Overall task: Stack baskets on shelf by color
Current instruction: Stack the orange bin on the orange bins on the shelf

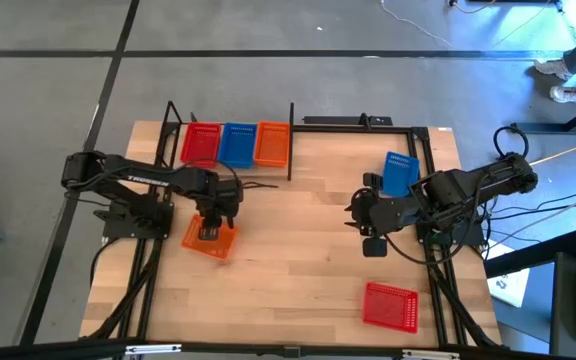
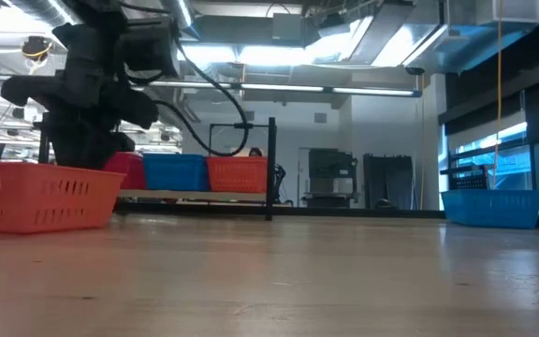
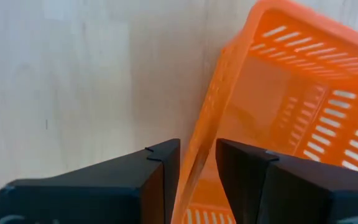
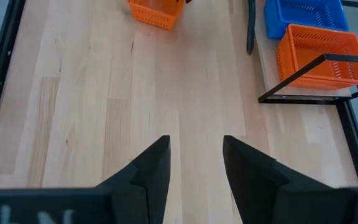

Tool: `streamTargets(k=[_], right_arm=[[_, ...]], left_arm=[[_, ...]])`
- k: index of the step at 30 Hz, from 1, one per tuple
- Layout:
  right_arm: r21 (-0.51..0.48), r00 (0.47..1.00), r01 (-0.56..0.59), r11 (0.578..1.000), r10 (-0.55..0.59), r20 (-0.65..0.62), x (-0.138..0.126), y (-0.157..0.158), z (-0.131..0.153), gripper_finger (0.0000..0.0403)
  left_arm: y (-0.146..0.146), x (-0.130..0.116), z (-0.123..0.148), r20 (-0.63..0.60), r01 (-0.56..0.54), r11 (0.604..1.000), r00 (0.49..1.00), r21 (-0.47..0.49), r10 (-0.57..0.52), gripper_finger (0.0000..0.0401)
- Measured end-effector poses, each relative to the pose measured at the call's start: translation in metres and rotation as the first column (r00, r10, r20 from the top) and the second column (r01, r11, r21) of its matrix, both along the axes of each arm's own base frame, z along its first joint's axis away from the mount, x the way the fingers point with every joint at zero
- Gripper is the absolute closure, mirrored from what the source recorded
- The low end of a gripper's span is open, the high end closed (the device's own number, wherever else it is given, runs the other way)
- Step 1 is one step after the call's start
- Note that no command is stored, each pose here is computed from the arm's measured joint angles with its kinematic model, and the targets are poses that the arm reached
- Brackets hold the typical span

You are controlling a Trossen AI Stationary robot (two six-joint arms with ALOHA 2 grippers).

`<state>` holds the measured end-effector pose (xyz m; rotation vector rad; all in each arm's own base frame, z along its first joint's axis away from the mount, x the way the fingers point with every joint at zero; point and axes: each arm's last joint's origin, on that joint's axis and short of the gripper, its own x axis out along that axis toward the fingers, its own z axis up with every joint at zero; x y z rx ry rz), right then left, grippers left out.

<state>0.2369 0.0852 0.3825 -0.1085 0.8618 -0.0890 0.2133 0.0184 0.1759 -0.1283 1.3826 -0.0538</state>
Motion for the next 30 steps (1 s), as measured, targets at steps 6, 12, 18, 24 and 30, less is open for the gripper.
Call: streamTargets(k=[6, 12, 18, 24, 30], right_arm=[[-0.001, 1.0, -0.001, 1.0, 0.001, -0.001, 0.0, 0.0, 0.0, 0.0254], [-0.015, 1.0, -0.017, 1.0, 0.017, -0.005, 0.0, 0.0, 0.0, 0.0254], [-0.076, 0.999, 0.035, 0.996, -0.033, 0.021, 0.0, -0.002, 0.001, 0.0254], [-0.11, 0.99, 0.133, 0.985, -0.126, 0.065, 0.0, -0.005, 0.002, 0.0254], [-0.092, 0.978, 0.198, 0.976, -0.191, 0.081, 0.001, -0.009, 0.002, 0.0254]], left_arm=[[0.0, 0.004, -0.009, -0.044, -0.021, 1.0, 0.999, -0.02, 0.021, 0.0307], [-0.001, 0.007, -0.01, -0.043, -0.088, 0.992, 0.995, -0.086, 0.085, 0.0375], [0.003, 0.016, 0.013, -0.004, -0.193, 0.979, 0.981, -0.071, 0.193, 0.0399], [0.022, 0.032, 0.065, 0.09, -0.344, 0.939, 0.934, -0.026, 0.345, 0.04], [0.053, 0.036, 0.133, 0.245, -0.549, 0.831, 0.82, 0.088, 0.517, 0.0401]])
